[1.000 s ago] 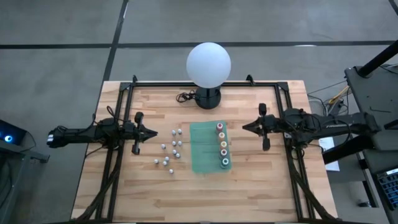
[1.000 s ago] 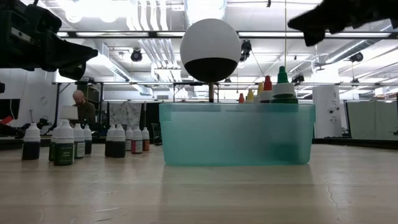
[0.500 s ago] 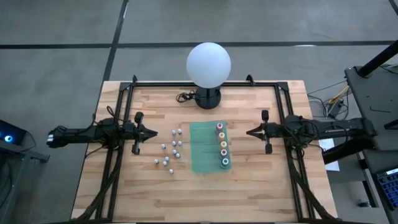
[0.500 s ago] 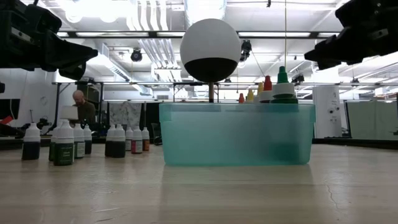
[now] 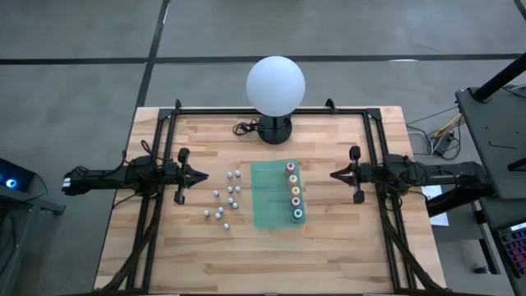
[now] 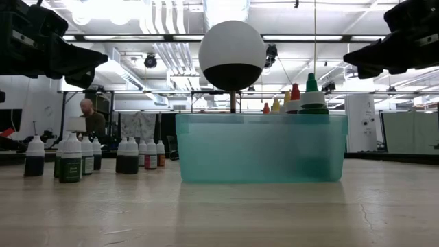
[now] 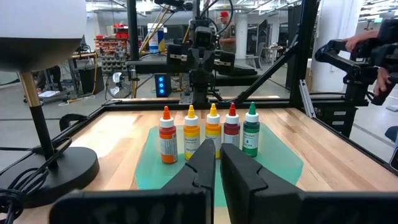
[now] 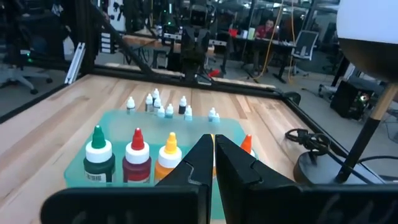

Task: Pick & Place food coloring
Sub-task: Put the small orange food coloring bottle into the green bin

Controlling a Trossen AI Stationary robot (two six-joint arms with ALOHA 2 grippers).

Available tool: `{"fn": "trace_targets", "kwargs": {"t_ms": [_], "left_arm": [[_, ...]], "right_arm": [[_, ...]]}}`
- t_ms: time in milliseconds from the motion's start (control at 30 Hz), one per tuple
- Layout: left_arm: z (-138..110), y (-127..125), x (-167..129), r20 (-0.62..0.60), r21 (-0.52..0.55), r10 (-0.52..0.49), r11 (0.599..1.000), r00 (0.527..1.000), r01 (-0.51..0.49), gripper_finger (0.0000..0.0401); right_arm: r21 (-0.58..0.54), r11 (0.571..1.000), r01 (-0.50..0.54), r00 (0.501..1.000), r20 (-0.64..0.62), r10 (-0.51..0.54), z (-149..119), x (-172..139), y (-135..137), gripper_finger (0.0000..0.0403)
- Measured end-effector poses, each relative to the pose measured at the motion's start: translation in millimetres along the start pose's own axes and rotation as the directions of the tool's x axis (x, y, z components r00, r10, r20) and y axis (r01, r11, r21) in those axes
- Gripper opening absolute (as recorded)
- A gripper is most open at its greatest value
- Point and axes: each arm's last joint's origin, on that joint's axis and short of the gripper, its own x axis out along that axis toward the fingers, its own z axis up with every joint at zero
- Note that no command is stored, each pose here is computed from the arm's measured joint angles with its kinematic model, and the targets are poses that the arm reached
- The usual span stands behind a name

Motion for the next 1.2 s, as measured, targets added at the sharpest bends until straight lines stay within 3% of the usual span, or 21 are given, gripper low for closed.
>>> {"fn": "trace_targets", "kwargs": {"t_ms": [700,1200], "left_arm": [[0,0,0,0.0,0.0,0.0,1.0,1.0,0.0,0.0],[0,0,0,0.0,0.0,0.0,1.0,1.0,0.0,0.0]], "right_arm": [[0.0,1.0,0.012,0.993,0.118,-0.012,-11,-8,1,0.0009],[-0.025,1.0,0.008,0.996,0.087,-0.006,-15,-8,1,0.0009]]}}
